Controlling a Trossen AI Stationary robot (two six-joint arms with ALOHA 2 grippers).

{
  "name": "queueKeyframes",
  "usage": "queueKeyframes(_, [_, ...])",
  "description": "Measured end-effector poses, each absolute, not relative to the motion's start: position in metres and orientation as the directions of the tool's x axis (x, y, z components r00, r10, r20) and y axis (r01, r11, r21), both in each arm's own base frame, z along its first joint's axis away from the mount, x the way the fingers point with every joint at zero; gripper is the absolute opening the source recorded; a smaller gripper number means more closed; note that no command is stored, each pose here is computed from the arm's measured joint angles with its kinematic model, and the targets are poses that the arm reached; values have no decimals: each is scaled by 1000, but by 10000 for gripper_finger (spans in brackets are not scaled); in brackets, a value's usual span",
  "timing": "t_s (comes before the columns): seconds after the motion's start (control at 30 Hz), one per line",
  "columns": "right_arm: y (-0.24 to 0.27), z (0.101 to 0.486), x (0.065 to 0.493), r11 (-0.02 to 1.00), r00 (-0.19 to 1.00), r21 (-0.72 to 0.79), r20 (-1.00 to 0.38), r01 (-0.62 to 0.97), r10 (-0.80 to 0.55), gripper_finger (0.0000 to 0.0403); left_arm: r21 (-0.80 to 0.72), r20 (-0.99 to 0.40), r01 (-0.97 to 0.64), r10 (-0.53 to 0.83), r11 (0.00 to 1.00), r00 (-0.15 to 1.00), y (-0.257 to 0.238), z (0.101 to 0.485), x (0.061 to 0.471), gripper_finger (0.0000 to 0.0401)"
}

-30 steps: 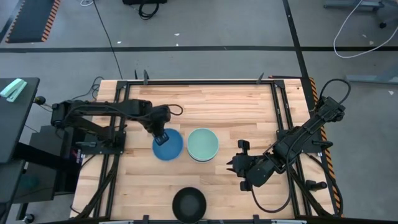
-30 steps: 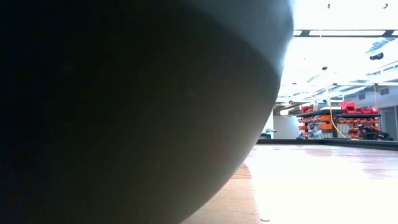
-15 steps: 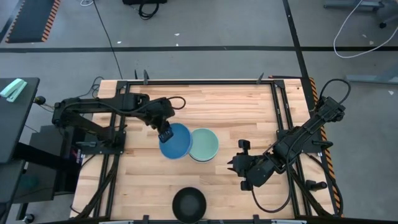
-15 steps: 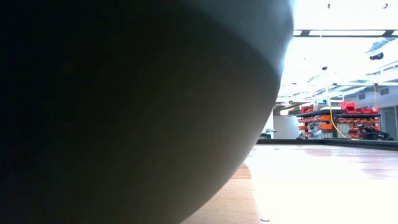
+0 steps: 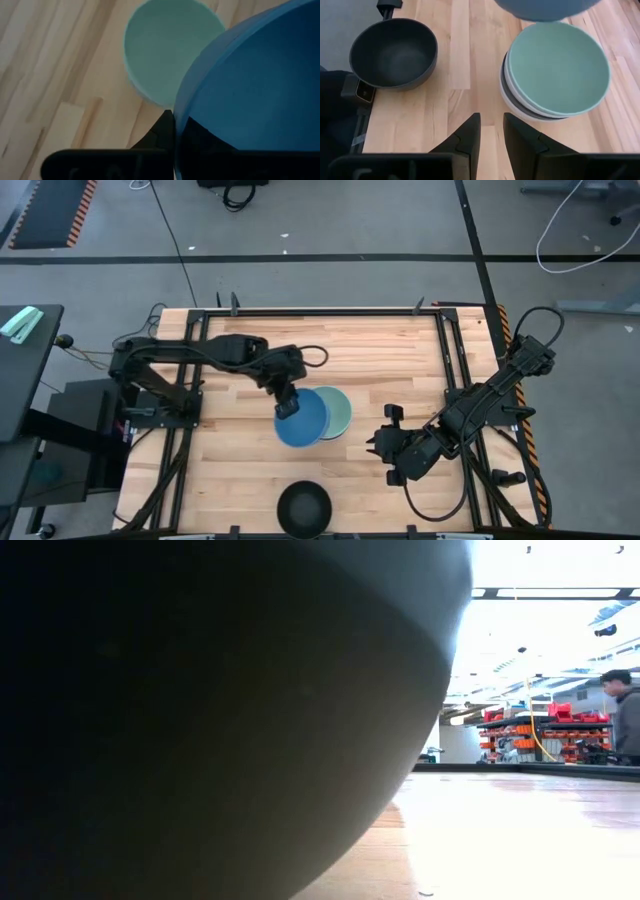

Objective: Nest bowls inside each other
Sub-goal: Stack the blue bowl on top of the green bowl

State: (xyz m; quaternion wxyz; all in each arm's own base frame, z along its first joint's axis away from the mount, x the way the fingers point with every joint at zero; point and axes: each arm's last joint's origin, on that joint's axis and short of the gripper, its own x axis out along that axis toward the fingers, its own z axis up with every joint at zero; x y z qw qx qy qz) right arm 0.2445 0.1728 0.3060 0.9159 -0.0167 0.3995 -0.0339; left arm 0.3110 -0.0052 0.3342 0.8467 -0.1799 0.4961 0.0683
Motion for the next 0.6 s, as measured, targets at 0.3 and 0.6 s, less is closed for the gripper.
queueKeyframes(0.3, [172,306,244,997,673,-52,-735,60,-80,92,-205,-862,-253,-52,946,504,4,343,350,9])
queueKeyframes(0.6, [185,304,230,994,670,-105,-736,21,-92,84,-237,-862,-260,-79,936,501,25,344,374,9])
